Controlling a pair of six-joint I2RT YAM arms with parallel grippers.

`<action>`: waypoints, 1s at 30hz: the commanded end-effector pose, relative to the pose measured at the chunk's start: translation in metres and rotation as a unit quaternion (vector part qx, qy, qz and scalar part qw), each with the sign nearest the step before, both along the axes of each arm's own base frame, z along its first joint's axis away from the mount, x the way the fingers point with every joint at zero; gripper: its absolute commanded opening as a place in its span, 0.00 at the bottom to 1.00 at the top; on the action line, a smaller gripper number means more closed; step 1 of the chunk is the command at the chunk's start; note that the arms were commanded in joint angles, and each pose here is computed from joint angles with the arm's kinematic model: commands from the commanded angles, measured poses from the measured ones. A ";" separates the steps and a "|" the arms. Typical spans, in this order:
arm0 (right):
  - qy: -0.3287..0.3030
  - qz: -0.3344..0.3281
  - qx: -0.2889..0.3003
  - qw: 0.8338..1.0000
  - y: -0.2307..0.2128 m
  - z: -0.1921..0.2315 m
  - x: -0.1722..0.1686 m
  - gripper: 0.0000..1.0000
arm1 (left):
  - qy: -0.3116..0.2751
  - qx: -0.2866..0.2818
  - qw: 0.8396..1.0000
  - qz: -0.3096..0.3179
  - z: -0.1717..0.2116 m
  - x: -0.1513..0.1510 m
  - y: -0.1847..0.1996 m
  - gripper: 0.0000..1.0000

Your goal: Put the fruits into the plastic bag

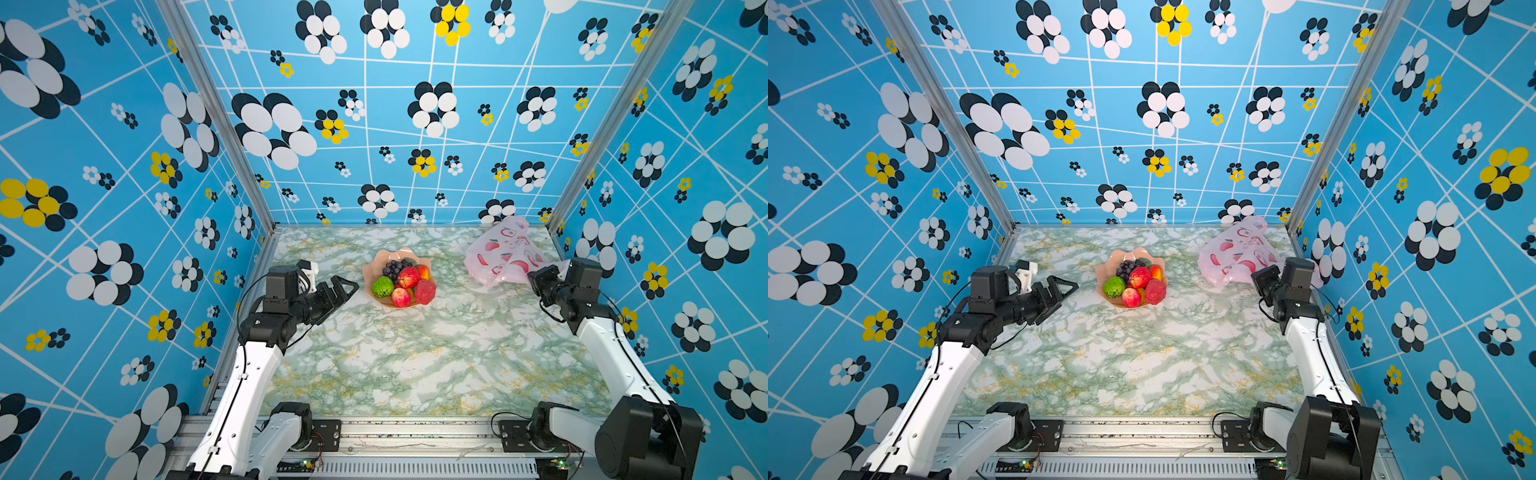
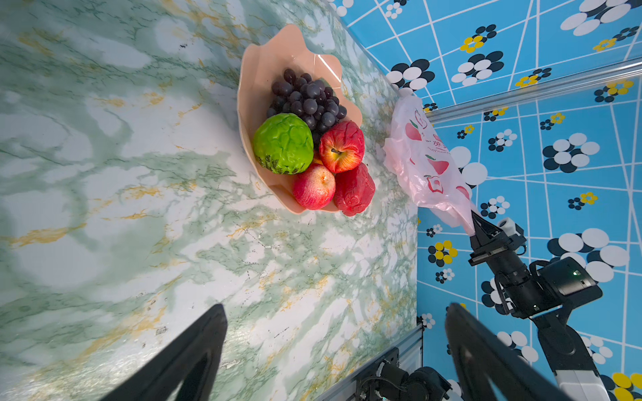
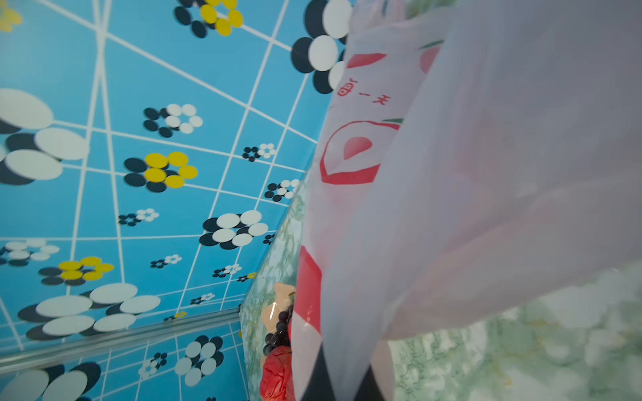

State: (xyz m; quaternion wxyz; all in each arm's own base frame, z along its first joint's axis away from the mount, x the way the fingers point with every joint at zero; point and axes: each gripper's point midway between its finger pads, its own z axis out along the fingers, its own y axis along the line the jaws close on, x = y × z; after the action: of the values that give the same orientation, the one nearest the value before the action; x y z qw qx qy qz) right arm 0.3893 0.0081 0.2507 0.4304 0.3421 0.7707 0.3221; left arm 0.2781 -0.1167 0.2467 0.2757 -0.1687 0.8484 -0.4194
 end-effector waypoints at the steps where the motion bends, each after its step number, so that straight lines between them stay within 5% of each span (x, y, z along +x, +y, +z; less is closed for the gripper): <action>1: -0.113 0.129 -0.072 0.983 0.057 0.076 0.006 0.00 | -0.001 -0.022 1.000 -0.010 0.003 0.002 -0.007 0.99; 4: -0.180 0.209 -0.129 0.953 0.103 0.118 -0.005 0.00 | 0.001 -0.019 1.000 -0.010 0.000 0.000 -0.006 0.99; 10: -0.290 0.394 -0.246 0.837 0.206 0.157 -0.068 0.00 | 0.003 -0.022 1.000 -0.010 0.000 0.000 -0.006 0.99; 12: -0.312 0.439 -0.265 0.800 0.230 0.159 -0.091 0.00 | 0.001 -0.027 1.000 -0.010 0.001 0.002 -0.006 0.99; 15: -0.326 0.486 -0.252 0.771 0.251 0.157 -0.117 0.00 | 0.000 -0.039 0.999 -0.009 0.004 0.005 -0.004 0.99; 19: -0.302 0.534 -0.215 0.760 0.260 0.140 -0.141 0.00 | -0.006 -0.043 0.999 -0.001 0.010 0.008 0.003 0.99; 27: -0.104 0.589 -0.165 0.785 0.247 0.040 -0.172 0.00 | 0.008 -0.057 0.998 0.001 -0.005 0.009 0.002 0.99; 29: -0.064 0.604 -0.139 0.782 0.245 0.020 -0.186 0.14 | 0.012 -0.058 0.998 0.002 -0.009 0.010 0.003 0.99; 30: -0.045 0.609 -0.129 0.781 0.244 0.012 -0.192 0.35 | 0.013 -0.058 0.998 0.003 -0.011 0.011 0.003 0.99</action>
State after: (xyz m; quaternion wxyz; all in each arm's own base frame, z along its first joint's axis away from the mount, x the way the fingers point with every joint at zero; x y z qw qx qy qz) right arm 0.2289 0.2579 0.2906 0.3084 -0.2924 0.8060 0.4120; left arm 0.2856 -0.1129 0.2382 0.2564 -0.1933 0.8301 -0.4558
